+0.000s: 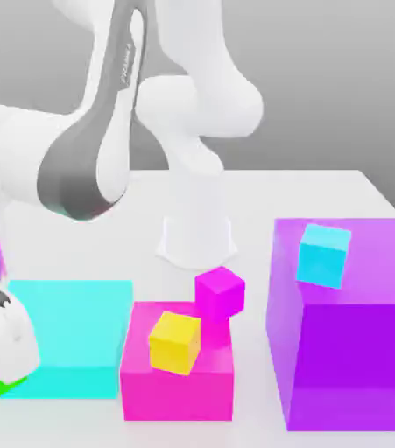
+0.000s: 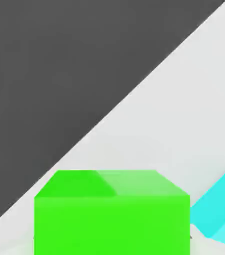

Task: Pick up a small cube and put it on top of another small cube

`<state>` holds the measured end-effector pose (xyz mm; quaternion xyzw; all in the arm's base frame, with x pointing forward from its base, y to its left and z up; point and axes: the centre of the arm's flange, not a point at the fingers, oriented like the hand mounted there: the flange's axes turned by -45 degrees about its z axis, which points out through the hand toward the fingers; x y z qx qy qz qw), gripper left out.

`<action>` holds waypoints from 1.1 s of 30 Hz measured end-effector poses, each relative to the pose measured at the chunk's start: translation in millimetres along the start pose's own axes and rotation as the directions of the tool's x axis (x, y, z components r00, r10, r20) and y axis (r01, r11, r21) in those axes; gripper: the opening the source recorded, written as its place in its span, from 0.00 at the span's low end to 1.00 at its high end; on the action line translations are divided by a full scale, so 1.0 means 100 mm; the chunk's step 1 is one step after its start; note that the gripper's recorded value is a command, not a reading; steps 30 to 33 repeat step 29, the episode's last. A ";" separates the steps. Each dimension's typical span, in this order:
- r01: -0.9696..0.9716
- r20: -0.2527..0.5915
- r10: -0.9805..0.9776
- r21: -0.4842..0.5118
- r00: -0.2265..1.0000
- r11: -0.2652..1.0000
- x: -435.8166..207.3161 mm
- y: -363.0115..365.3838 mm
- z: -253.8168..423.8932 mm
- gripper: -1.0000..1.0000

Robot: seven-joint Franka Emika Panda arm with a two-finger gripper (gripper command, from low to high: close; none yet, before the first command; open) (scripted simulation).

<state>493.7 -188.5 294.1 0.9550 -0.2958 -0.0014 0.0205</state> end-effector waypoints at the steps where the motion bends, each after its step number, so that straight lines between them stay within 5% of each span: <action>1: 0.061 -0.001 -0.061 -0.002 0.998 0.998 -0.12 -0.12 -0.07 0.00; 9: 0.479 -0.009 -0.479 -0.003 0.878 0.878 -1.14 -0.61 -0.51 0.00; 17: 0.812 -0.022 -0.811 0.016 0.584 0.584 -2.20 -0.82 -0.66 0.00; 21: 0.910 -0.033 -0.909 0.028 0.415 0.414 -2.63 -0.85 -0.57 0.00; 26: 0.920 -0.033 -0.920 0.027 0.392 0.391 -2.69 -0.87 -0.05 0.00; 27: 0.920 -0.033 -0.920 0.027 0.391 0.391 -2.69 -0.86 0.01 1.00; 33: 0.920 -0.033 -0.920 0.027 0.391 0.391 -2.69 -0.86 0.01 1.00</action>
